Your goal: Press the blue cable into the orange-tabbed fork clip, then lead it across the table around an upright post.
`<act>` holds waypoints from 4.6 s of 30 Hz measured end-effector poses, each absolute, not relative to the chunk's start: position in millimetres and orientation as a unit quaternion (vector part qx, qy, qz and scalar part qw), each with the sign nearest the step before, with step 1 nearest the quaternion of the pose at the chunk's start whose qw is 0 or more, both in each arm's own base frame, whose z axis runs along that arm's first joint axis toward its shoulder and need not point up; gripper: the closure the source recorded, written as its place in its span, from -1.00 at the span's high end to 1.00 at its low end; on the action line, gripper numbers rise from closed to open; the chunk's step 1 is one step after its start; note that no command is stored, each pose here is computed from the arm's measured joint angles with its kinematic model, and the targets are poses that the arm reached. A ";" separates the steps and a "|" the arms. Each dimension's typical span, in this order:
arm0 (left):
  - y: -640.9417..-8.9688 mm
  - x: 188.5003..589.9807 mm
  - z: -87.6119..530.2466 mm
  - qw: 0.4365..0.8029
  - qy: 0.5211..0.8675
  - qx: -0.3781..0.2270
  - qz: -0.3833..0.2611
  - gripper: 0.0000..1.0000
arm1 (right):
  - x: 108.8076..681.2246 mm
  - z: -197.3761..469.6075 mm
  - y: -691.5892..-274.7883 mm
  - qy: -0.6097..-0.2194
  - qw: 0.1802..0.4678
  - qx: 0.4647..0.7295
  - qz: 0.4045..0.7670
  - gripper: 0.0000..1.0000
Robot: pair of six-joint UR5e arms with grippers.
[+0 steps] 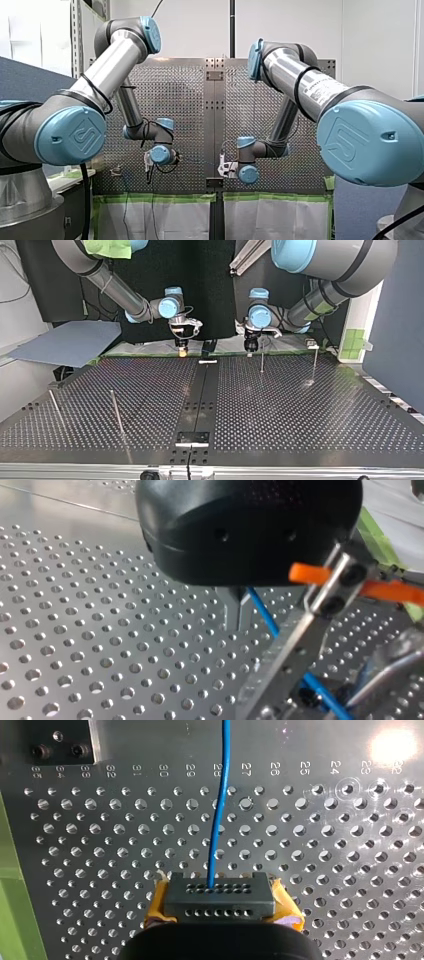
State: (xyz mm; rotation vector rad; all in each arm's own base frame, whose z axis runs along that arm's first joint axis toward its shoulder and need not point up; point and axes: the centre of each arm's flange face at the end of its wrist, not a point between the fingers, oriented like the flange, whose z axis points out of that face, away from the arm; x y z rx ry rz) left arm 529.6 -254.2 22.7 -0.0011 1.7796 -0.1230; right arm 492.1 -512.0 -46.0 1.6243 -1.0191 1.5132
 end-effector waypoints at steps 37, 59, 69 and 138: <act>-291.0 513.6 120.2 0.629 0.775 0.048 -0.039 -1.00 | 498.1 79.6 -519.6 -0.381 0.354 0.624 0.583 -1.00; -304.9 516.7 254.5 0.702 0.710 0.006 -0.054 -1.00 | 500.3 222.7 -517.1 -0.354 0.376 0.568 0.641 -1.00; -309.2 514.2 300.9 0.725 0.685 -0.013 -0.071 -1.00 | 493.6 297.6 -509.9 -0.340 0.388 0.538 0.667 -1.00; -409.3 528.8 465.6 0.744 0.649 0.010 -0.161 -1.00 | 357.4 461.5 -547.5 -0.388 0.467 0.448 0.657 -1.00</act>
